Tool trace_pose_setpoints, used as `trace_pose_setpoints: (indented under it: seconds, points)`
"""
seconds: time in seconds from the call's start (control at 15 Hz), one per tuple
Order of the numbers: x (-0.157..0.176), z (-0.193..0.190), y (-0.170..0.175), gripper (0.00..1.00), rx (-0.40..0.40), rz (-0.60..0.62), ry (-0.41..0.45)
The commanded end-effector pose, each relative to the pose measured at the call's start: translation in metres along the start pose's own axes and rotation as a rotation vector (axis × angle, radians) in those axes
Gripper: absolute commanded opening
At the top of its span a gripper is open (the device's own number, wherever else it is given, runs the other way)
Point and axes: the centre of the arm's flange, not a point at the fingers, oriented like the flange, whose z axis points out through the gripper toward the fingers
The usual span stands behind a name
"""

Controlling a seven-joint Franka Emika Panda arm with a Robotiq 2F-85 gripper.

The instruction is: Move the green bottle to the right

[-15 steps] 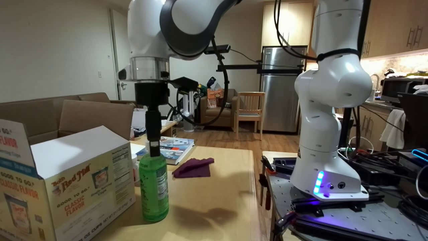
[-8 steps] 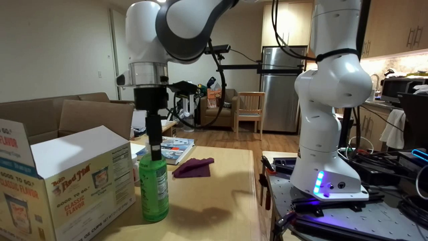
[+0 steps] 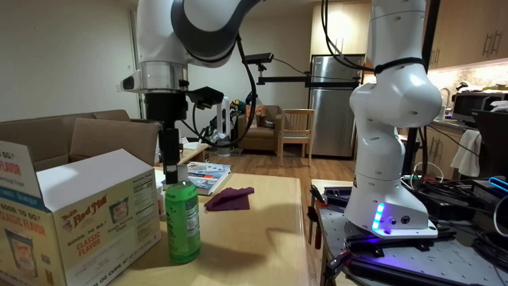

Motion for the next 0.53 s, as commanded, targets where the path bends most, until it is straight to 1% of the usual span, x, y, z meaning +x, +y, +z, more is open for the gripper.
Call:
trace_pose_setpoints:
  seconds: [0.0, 0.07, 0.13, 0.2, 0.27, 0.33, 0.4, 0.47]
  points:
    - [0.0002, 0.0003, 0.0054, 0.53, 0.016, 0.009, -0.04]
    - [-0.0013, 0.0, 0.0057, 0.47, 0.019, 0.017, -0.05]
    - [-0.0024, -0.0002, 0.0067, 0.39, -0.001, 0.028, -0.059]
    - [-0.0031, -0.0012, 0.0075, 0.84, -0.003, 0.032, -0.066]
    - [-0.0034, -0.0014, 0.0078, 0.8, -0.007, 0.036, -0.073]
    - [-0.0037, -0.0014, 0.008, 0.81, -0.005, 0.037, -0.077]
    - [-0.0038, -0.0016, 0.0083, 0.85, -0.005, 0.036, -0.084]
    - [-0.0038, -0.0019, 0.0085, 0.92, -0.005, 0.038, -0.088]
